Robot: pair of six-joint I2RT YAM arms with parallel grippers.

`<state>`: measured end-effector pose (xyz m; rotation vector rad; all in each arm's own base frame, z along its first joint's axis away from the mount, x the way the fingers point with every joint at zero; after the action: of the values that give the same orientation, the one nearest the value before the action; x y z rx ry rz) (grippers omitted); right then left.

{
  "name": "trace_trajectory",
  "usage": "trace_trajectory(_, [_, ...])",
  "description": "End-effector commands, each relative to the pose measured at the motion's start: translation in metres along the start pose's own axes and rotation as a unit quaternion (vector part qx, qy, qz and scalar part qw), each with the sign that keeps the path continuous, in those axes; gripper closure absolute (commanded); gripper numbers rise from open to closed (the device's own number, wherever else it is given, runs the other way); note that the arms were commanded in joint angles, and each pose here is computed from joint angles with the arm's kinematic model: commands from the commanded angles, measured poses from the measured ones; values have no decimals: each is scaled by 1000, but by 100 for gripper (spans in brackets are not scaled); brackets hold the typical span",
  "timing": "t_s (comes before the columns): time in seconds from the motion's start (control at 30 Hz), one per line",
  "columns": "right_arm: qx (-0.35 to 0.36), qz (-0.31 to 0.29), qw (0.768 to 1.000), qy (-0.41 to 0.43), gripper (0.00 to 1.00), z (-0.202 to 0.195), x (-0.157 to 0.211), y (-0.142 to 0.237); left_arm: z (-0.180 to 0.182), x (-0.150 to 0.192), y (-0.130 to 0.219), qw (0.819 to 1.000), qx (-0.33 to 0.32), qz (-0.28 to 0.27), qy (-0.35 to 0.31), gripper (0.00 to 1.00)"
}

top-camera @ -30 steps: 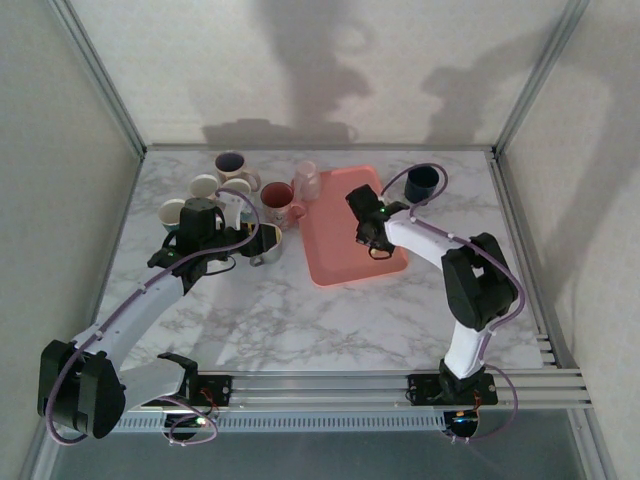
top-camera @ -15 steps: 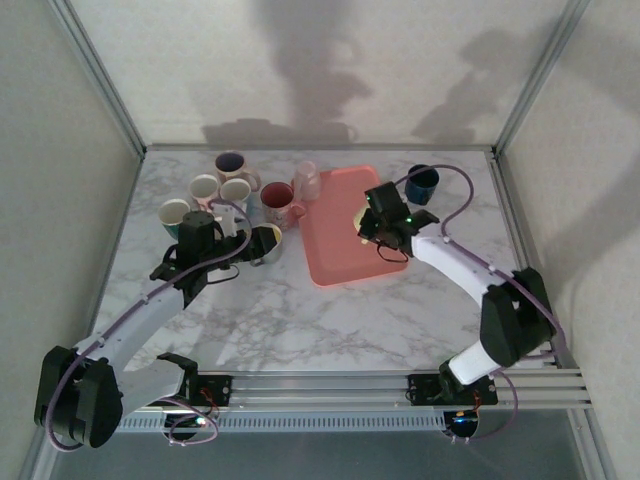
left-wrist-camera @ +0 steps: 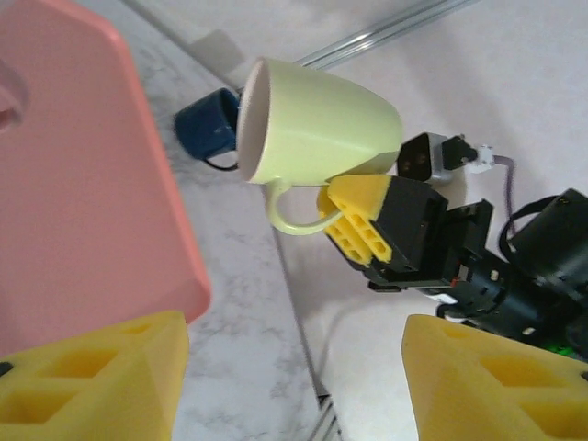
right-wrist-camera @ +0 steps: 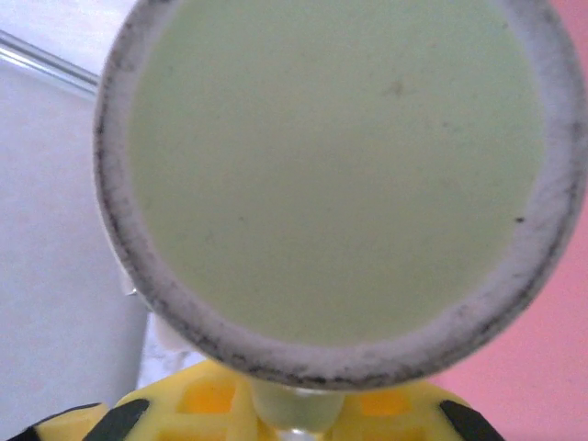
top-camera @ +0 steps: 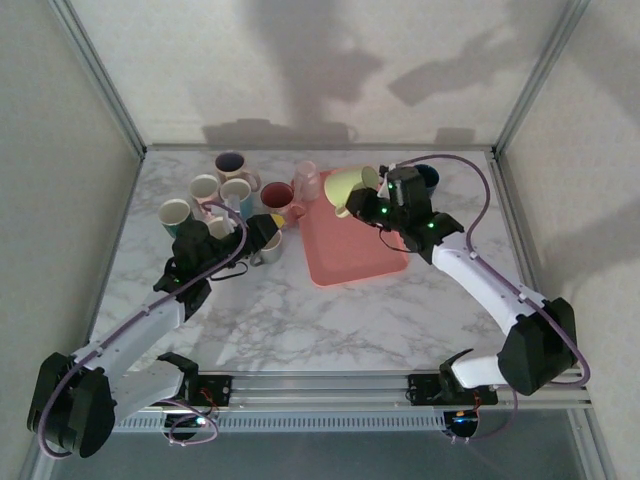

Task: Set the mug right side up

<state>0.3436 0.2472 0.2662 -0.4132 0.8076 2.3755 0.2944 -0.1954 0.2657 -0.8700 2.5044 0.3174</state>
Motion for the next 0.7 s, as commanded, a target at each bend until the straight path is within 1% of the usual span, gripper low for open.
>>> trace_trajectory(0.0, [-135, -49, 989, 29, 100, 72, -29, 34, -26, -12, 5, 998, 47, -34, 8, 36])
trace_trajectory(0.13, [-176, -45, 983, 31, 100, 90, -29, 45, -33, -13, 6, 997, 66, -39, 18, 33])
trace_trajectory(0.23, [-212, -45, 976, 29, 100, 104, -30, 54, -39, -13, 4, 995, 86, -38, 27, 33])
trace_trajectory(0.37, [-260, -29, 965, 33, 100, 123, -26, 64, -54, -13, 3, 991, 122, -38, 32, 33])
trace_trajectory(0.57, [-297, -11, 955, 28, 100, 140, -20, 71, -74, -13, 0, 984, 169, -37, 43, 37])
trace_trajectory(0.67, [-312, -1, 950, 31, 100, 146, -15, 72, -79, -11, -2, 982, 183, -36, 41, 42])
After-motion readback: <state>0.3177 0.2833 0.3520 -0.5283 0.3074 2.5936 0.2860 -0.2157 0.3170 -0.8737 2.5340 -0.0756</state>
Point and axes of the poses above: each hand's point on the last joint's axis, 136 mm out from that joint toward the fingers, its own y axis back along the fingers, its own z axis along the line the jaws close on, x = y × z, the point moved 1 cm from there along y, back along the fingers, and after that the axes turned 5 degrees about -y, right-handed, at the moved point
